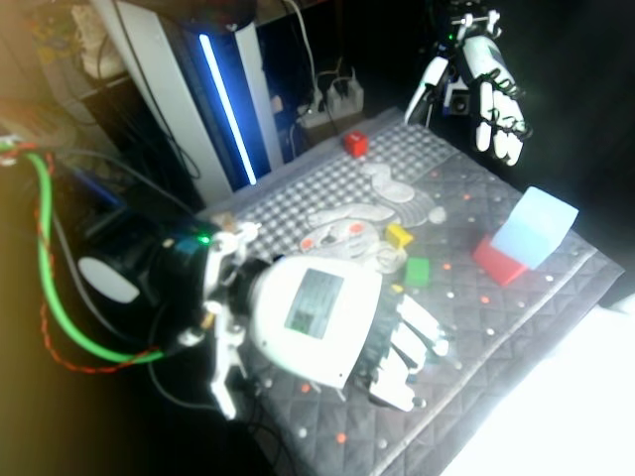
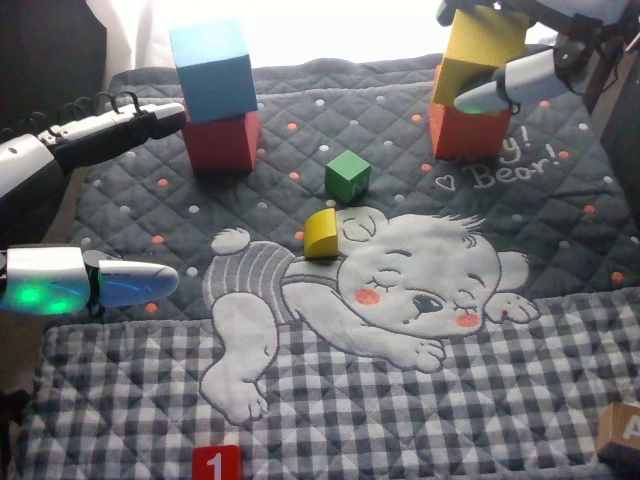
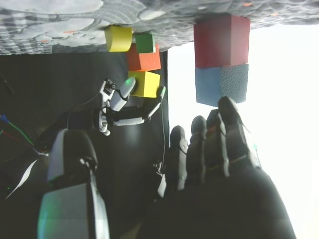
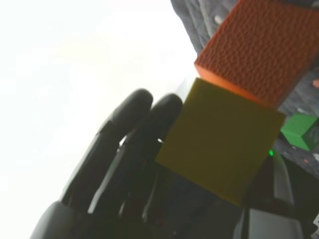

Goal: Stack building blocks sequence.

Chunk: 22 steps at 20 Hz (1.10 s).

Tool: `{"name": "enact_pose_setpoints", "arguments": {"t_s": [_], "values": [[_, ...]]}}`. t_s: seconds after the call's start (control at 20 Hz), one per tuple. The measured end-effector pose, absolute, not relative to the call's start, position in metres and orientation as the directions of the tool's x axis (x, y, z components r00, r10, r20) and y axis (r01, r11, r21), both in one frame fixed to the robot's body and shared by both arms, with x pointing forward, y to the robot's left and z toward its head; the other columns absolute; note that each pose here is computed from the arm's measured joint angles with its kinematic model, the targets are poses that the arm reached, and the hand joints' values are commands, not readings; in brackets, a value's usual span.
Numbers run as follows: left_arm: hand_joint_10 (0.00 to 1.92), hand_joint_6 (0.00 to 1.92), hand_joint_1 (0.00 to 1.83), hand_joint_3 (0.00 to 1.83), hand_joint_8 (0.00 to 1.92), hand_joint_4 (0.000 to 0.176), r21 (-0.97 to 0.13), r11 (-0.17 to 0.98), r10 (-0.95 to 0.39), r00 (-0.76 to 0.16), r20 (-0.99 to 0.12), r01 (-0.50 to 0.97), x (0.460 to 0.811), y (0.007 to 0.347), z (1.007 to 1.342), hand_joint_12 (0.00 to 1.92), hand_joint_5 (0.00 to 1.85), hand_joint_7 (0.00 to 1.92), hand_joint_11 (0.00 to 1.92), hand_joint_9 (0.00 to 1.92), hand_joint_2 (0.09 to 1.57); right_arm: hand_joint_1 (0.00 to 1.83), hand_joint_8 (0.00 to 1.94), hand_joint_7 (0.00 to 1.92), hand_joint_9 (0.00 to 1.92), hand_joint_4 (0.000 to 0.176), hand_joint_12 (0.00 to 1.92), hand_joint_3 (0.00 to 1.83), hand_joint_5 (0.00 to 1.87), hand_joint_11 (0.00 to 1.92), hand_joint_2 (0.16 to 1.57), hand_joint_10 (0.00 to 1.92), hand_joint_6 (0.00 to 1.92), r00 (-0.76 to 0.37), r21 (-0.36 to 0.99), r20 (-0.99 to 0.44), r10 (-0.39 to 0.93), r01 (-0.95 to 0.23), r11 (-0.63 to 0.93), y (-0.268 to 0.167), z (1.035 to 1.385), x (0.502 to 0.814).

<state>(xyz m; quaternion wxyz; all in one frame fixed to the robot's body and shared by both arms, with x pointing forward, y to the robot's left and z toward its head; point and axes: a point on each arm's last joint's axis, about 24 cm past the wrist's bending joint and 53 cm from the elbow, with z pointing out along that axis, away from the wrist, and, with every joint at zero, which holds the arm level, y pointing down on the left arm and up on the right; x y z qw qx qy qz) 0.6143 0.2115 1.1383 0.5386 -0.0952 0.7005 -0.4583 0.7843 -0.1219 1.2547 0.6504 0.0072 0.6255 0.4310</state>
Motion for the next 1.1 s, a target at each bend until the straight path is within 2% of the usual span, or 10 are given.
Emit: {"name": "enact_pose_setpoints", "arguments": {"t_s": [0.15,0.3,0.35,0.4,0.45,0.6,0.7,0.9,1.05,1.1], "values": [[0.0,0.0,0.78,0.0,0.0,0.077,-0.746,0.56,-0.627,-0.403,-0.666,0.361,0.614,0.211,1.138,0.58,0.23,0.15,0.0,0.09,0.94,1.26,0.74,1.18,1.17,0.0,1.27,0.0,1.07,0.87,1.05,0.68,0.76,-0.155,0.548,-0.808,0.568,-0.551,0.629,-0.122,1.254,0.784],[0.0,0.0,0.78,0.0,0.01,0.084,-0.748,0.557,-0.629,-0.404,-0.664,0.36,0.614,0.211,1.139,0.54,0.22,0.15,0.0,0.08,0.94,1.38,1.03,1.0,1.05,0.0,1.0,0.0,0.82,0.9,1.11,1.06,0.94,-0.156,0.549,-0.807,0.569,-0.55,0.629,-0.122,1.254,0.784],[0.0,0.0,0.78,0.0,0.0,0.082,-0.748,0.557,-0.63,-0.404,-0.663,0.361,0.614,0.211,1.139,0.56,0.22,0.15,0.0,0.09,0.94,1.36,1.04,0.97,0.91,0.0,0.92,0.0,0.78,0.84,1.11,0.63,0.36,-0.156,0.55,-0.807,0.57,-0.55,0.628,-0.122,1.254,0.784],[0.0,0.0,0.79,0.0,0.0,0.085,-0.748,0.557,-0.63,-0.404,-0.663,0.361,0.614,0.211,1.139,0.57,0.22,0.15,0.0,0.08,0.94,1.22,0.42,0.78,0.72,0.0,1.07,0.0,0.77,0.44,1.03,0.36,0.09,-0.159,0.551,-0.807,0.569,-0.551,0.627,-0.121,1.254,0.784],[0.0,0.0,0.79,0.0,0.0,0.082,-0.749,0.556,-0.63,-0.404,-0.663,0.36,0.614,0.211,1.139,0.57,0.22,0.15,0.0,0.08,0.94,1.19,0.17,0.72,0.67,0.0,1.23,0.0,0.73,0.27,1.01,0.24,0.02,-0.163,0.555,-0.804,0.572,-0.552,0.623,-0.119,1.254,0.783],[0.0,0.0,0.79,0.0,0.0,0.094,-0.75,0.553,-0.633,-0.402,-0.662,0.364,0.614,0.211,1.14,0.53,0.22,0.15,0.0,0.08,0.94,1.13,0.0,0.53,0.53,0.085,1.38,0.0,0.51,0.03,0.97,0.05,0.0,-0.166,0.555,-0.804,0.571,-0.554,0.62,-0.117,1.253,0.782],[0.0,0.0,0.8,0.0,0.0,0.094,-0.75,0.553,-0.633,-0.401,-0.662,0.364,0.614,0.211,1.14,0.49,0.22,0.15,0.0,0.07,0.95,1.09,0.0,0.42,0.43,0.12,1.24,0.0,0.37,0.0,0.94,0.01,0.0,-0.169,0.554,-0.806,0.568,-0.556,0.62,-0.115,1.253,0.781],[0.0,0.0,0.77,0.0,0.0,0.089,-0.75,0.552,-0.633,-0.401,-0.662,0.365,0.614,0.211,1.14,0.54,0.22,0.15,0.0,0.08,0.95,1.05,0.01,0.3,0.35,0.143,1.13,0.0,0.24,0.0,0.93,0.0,0.0,-0.179,0.557,-0.805,0.565,-0.554,0.618,-0.111,1.25,0.78],[0.0,0.0,0.77,0.0,0.0,0.105,-0.75,0.551,-0.634,-0.4,-0.662,0.367,0.614,0.211,1.141,0.59,0.23,0.16,0.0,0.09,0.95,1.02,0.0,0.27,0.32,0.129,1.15,0.0,0.18,0.0,0.92,0.0,0.0,-0.19,0.559,-0.803,0.565,-0.567,0.604,-0.105,1.251,0.772],[0.0,0.0,0.78,0.0,0.0,0.11,-0.75,0.55,-0.635,-0.399,-0.662,0.368,0.614,0.211,1.142,0.59,0.23,0.16,0.0,0.09,0.95,0.97,0.0,0.21,0.28,0.153,1.08,0.0,0.13,0.0,0.9,0.0,0.0,-0.184,0.558,-0.801,0.57,-0.577,0.597,-0.107,1.256,0.768]]}}
